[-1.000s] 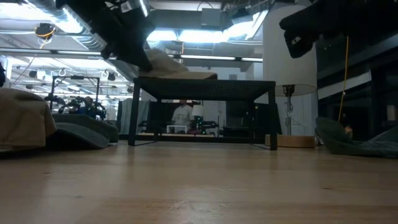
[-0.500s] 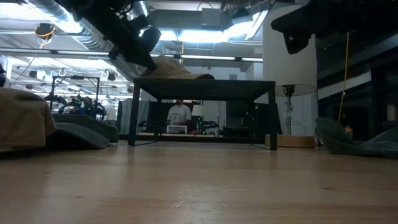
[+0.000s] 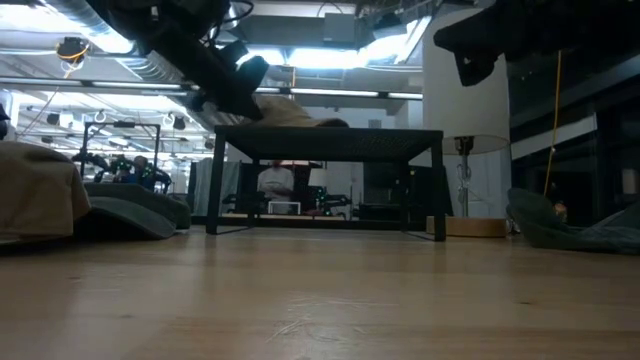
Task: Pick & Place hat
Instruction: Put the right brown cap on the shelf
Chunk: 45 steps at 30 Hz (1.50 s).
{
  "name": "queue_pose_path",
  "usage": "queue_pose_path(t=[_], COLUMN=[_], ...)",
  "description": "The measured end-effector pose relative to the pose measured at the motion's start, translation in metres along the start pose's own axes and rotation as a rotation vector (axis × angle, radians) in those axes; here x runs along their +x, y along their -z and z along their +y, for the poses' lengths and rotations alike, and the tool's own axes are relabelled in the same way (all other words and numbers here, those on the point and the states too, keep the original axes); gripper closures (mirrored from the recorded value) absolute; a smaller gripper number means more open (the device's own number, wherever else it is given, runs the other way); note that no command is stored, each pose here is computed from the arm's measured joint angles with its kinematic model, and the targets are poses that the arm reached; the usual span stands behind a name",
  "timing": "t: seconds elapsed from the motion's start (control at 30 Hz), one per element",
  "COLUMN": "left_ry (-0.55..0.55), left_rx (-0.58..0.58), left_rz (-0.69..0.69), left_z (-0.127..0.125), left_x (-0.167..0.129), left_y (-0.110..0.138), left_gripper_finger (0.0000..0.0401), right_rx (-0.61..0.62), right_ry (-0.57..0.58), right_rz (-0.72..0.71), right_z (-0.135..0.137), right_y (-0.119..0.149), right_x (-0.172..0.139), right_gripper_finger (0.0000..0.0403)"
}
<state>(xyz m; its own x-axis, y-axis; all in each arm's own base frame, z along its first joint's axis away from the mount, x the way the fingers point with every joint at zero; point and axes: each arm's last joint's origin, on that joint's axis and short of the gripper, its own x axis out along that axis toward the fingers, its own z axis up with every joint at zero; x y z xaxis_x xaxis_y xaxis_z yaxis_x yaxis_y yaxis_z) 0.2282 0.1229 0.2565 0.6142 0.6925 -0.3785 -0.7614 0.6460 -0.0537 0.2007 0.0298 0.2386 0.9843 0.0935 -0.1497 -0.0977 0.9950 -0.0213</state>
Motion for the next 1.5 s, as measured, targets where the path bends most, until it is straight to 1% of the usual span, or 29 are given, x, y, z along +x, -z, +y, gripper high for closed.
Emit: queue_pose_path(t=[0.17, 0.33, 0.47, 0.57, 0.73, 0.9, 1.0, 1.03, 1.07, 1.1, 1.17, 1.2, 1.23, 1.27, 1.33, 1.4, 1.5], left_ry=[0.080, 0.091, 0.137, 0.169, 0.148, 0.248, 0.293, 0.295, 0.295, 0.303, 0.335, 0.344, 0.344, 0.327, 0.271, 0.223, 0.212], left_rx=[-0.014, -0.014, 0.014, 0.053, 0.093, 0.093, 0.108, 0.110, 0.109, 0.102, 0.093, 0.098, 0.102, 0.112, 0.146, 0.190, 0.265], left_rz=[-0.054, -0.039, -0.043, -0.059, -0.064, -0.024, -0.013, -0.019, -0.027, -0.035, -0.058, -0.071, -0.082, -0.092, -0.109, -0.119, -0.114], left_z=[-0.004, -0.006, -0.016, -0.024, -0.034, -0.050, -0.063, -0.067, -0.072, -0.076, -0.087, -0.092, -0.096, -0.100, -0.105, -0.111, -0.120], left_x=[0.000, 0.000, -0.007, -0.018, -0.048, -0.077, -0.088, -0.090, -0.091, -0.090, -0.086, -0.083, -0.080, -0.077, -0.072, -0.067, -0.061], left_y=[-0.006, -0.005, -0.004, -0.005, -0.004, 0.004, 0.011, 0.013, 0.014, 0.015, 0.017, 0.018, 0.018, 0.017, 0.013, 0.010, 0.010], left_gripper_finger=[0.0399, 0.0398, 0.0400, 0.0399, 0.0400, 0.0398, 0.0400, 0.0400, 0.0400, 0.0399, 0.0399, 0.0399, 0.0399, 0.0400, 0.0400, 0.0399, 0.0399], right_rx=[-0.009, -0.018, -0.017, -0.015, 0.001, 0.080, 0.068, 0.057, 0.055, 0.058, 0.056, 0.035, 0.010, -0.008, -0.039, -0.101, -0.291], right_ry=[0.000, 0.001, 0.000, -0.001, -0.001, 0.000, 0.001, 0.013, 0.051, 0.125, 0.331, 0.426, 0.490, 0.530, 0.568, 0.559, 0.502], right_rz=[-0.003, -0.006, -0.004, 0.012, 0.038, 0.040, 0.039, 0.035, 0.026, 0.010, -0.024, -0.028, -0.029, -0.024, 0.010, 0.069, 0.208], right_z=[0.000, 0.000, 0.000, 0.000, 0.000, 0.000, 0.000, 0.000, -0.001, -0.003, -0.011, -0.015, -0.020, -0.025, -0.036, -0.044, -0.051], right_y=[0.000, -0.001, 0.000, 0.001, 0.004, 0.004, 0.004, 0.003, 0.003, 0.002, 0.000, 0.000, 0.000, 0.000, -0.002, -0.005, -0.009], right_x=[0.000, 0.000, 0.000, 0.000, 0.000, 0.000, 0.000, 0.000, 0.000, 0.001, 0.003, 0.004, 0.005, 0.007, 0.013, 0.022, 0.039], right_gripper_finger=[0.0382, 0.0382, 0.0382, 0.0382, 0.0382, 0.0382, 0.0382, 0.0382, 0.0382, 0.0382, 0.0382, 0.0382, 0.0382, 0.0382, 0.0382, 0.0382, 0.0382])
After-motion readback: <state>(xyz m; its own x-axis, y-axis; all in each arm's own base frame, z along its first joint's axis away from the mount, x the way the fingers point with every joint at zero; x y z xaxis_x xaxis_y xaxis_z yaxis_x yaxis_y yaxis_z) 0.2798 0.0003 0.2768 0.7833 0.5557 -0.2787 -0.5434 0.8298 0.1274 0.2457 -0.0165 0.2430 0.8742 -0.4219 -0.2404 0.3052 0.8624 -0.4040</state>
